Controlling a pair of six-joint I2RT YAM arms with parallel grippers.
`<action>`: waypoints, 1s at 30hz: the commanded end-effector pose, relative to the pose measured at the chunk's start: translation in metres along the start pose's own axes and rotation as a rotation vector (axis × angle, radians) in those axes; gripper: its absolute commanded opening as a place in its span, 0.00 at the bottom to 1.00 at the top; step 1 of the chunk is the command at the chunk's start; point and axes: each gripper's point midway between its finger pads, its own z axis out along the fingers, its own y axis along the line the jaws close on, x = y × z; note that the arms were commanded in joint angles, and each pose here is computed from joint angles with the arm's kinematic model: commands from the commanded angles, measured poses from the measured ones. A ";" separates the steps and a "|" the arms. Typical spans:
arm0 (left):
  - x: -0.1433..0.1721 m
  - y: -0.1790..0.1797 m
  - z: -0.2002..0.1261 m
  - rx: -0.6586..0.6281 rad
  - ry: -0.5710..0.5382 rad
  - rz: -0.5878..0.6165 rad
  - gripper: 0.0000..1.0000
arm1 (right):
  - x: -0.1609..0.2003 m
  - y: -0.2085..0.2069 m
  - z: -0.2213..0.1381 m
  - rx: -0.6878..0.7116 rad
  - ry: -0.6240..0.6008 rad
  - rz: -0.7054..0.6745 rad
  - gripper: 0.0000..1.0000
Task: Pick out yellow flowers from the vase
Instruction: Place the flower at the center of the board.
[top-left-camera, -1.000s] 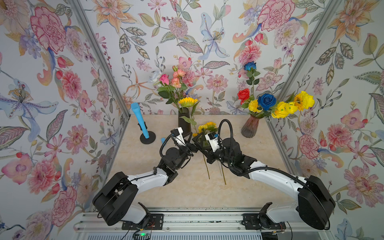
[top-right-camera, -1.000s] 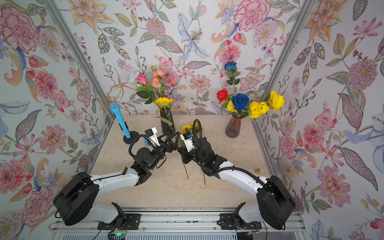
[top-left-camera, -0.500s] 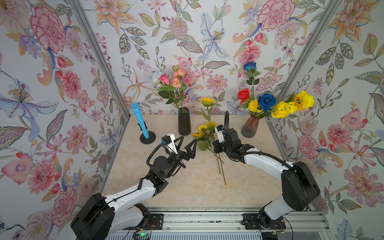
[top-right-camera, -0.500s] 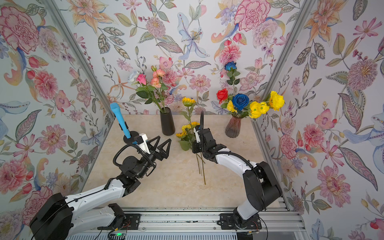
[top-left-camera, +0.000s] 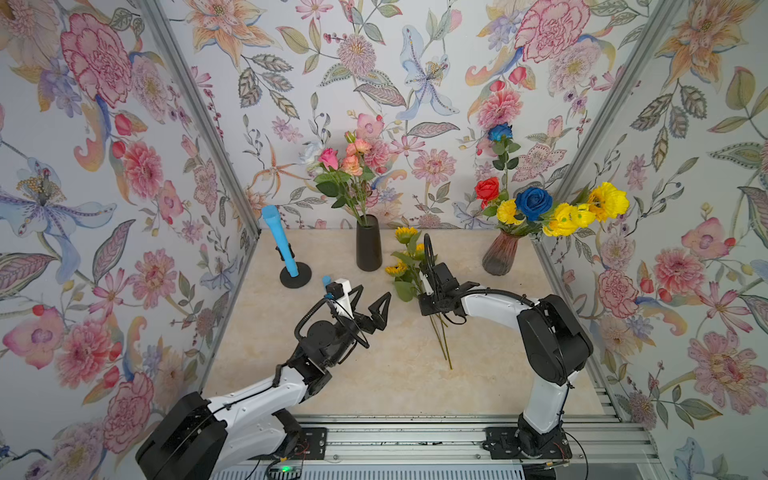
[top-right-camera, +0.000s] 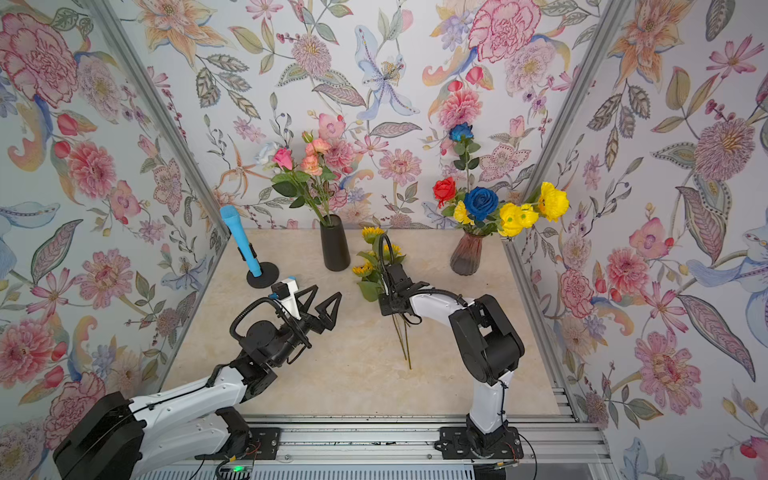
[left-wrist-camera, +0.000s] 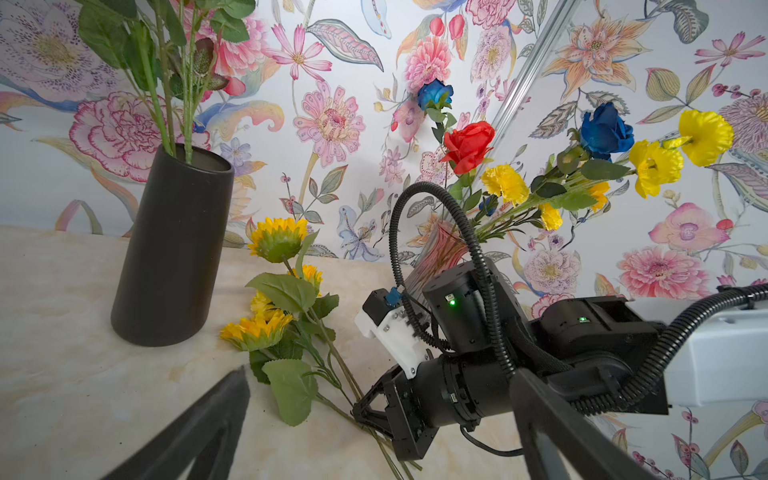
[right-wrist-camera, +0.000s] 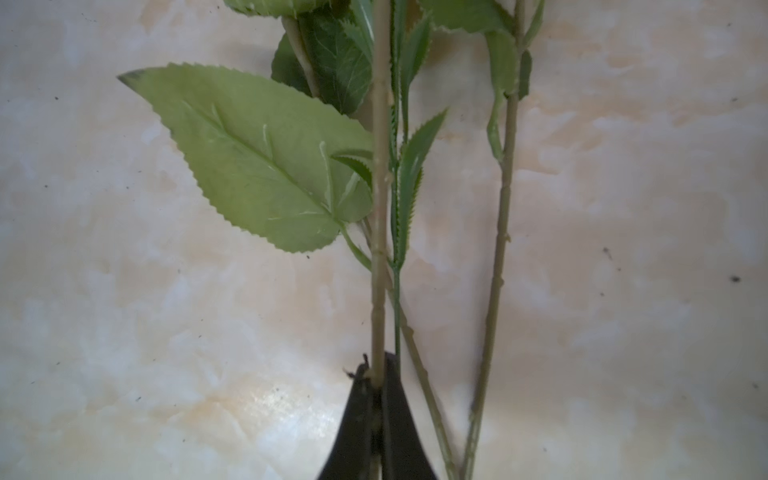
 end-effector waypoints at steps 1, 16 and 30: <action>-0.002 0.001 -0.005 -0.010 -0.016 0.027 1.00 | -0.001 -0.003 0.001 0.035 0.011 -0.020 0.00; 0.006 0.004 -0.004 -0.020 0.010 0.044 1.00 | -0.005 0.003 -0.005 0.021 -0.002 -0.027 0.34; -0.003 0.006 -0.015 -0.040 -0.006 0.098 1.00 | -0.024 0.018 -0.048 -0.041 -0.116 0.005 0.85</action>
